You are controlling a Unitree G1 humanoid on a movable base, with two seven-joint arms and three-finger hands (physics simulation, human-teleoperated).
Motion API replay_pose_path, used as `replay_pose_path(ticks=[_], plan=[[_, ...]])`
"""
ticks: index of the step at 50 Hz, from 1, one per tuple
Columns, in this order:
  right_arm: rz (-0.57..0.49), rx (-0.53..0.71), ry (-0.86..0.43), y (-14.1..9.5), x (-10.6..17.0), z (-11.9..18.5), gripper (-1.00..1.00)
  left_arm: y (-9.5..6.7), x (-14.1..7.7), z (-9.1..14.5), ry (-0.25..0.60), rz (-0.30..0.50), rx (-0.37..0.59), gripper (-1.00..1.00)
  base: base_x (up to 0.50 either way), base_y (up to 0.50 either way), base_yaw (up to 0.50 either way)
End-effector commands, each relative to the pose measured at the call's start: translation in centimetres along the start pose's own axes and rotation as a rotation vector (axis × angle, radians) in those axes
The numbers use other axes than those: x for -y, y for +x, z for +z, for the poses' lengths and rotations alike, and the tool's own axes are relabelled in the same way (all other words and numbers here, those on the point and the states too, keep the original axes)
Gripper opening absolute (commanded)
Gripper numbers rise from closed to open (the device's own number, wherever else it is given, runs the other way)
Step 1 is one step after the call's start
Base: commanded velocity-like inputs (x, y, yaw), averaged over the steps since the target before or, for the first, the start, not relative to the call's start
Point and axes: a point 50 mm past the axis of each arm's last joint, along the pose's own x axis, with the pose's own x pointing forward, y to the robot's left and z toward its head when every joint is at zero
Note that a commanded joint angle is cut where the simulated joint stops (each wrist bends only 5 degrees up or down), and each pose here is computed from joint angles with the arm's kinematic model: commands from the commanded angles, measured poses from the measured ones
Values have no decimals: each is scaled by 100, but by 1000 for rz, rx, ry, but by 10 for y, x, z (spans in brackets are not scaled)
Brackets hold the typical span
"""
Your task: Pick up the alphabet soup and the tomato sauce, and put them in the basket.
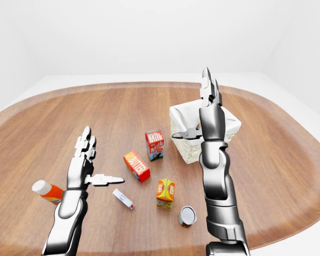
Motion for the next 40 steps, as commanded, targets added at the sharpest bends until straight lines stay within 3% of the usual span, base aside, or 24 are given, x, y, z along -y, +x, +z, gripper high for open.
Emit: replay_pose_path(ticks=[1,40], plan=[[9,8,35,-17,3,7,100,0,0,-1,1,-2,-4,100,0,0,0],[40,22,132,-73,13,24,100,0,-1,2,-3,6,9,100,0,0,0]])
